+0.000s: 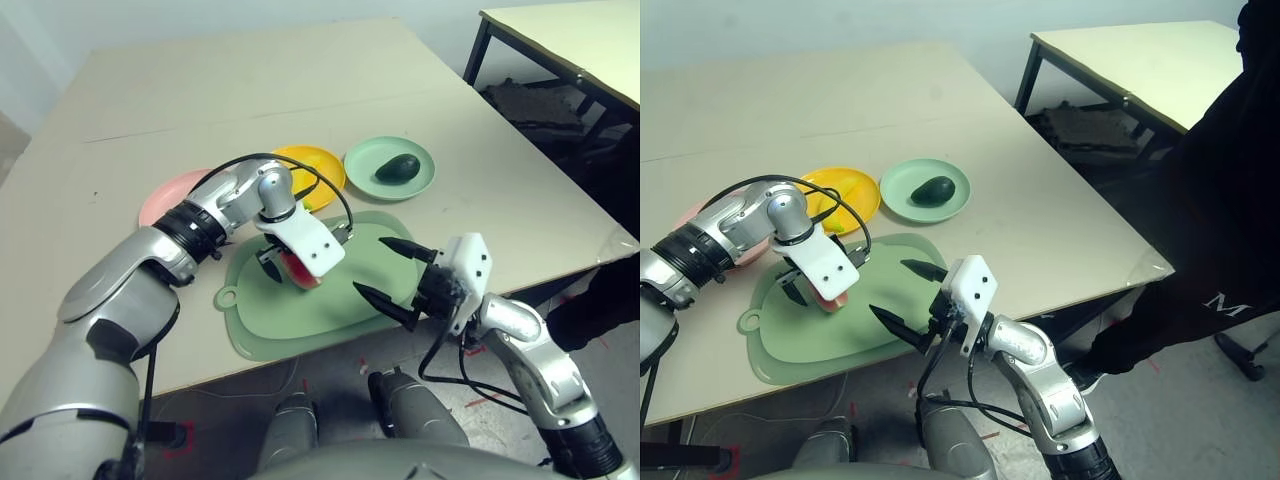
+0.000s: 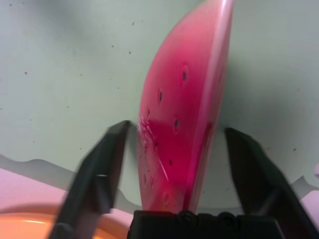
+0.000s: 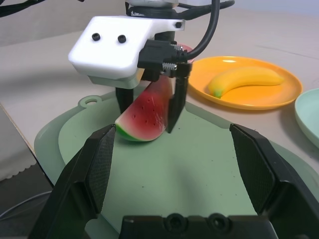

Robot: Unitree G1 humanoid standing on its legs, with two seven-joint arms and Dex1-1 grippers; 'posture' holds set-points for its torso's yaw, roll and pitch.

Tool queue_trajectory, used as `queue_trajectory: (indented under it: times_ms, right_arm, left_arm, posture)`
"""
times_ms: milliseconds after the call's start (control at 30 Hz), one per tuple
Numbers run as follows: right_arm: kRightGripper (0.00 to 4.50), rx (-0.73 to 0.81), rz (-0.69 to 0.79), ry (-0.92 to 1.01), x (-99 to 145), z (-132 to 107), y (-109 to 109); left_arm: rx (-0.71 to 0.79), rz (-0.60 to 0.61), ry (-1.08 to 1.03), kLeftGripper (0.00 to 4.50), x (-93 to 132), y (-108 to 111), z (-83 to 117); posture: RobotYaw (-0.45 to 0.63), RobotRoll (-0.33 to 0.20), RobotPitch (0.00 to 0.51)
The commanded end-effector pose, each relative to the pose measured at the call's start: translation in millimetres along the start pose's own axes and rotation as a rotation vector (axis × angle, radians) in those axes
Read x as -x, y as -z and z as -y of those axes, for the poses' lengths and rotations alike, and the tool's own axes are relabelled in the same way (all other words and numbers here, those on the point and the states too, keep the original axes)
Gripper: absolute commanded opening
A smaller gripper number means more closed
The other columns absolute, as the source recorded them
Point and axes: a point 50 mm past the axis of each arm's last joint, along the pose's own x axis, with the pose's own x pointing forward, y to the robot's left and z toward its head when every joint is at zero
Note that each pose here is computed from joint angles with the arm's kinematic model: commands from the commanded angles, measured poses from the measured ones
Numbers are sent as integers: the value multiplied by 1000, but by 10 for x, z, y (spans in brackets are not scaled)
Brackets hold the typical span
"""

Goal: Place the fruits into color-matched plates.

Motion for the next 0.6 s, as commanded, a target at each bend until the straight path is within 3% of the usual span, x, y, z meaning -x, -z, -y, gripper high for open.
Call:
queue_trajectory:
  times_ms: [33,67,300,500,600]
  right_arm:
    - [4500,-3,8,-9,0,-25,-13]
    - [4500,-4,8,-9,0,-24,-13]
    - [4500,0,8,-27,-22,-8,-14]
    - [4500,0,9,-46,-28,-9,-17]
    - [4500,9,14,-54,-26,-8,-24]
  left_arm:
    - [53,6,54,2677,-154,48,76]
    - [58,7,52,2417,-152,53,78]
    - [155,10,-29,2406,125,202,60]
    - [397,-26,-174,2406,717,584,222]
    - [528,-72,-241,2406,1024,765,397]
  posture:
    - [-244,0,92]
    - [-241,0,92]
    - [-223,0,93]
    - [-197,0,95]
    - [-195,0,95]
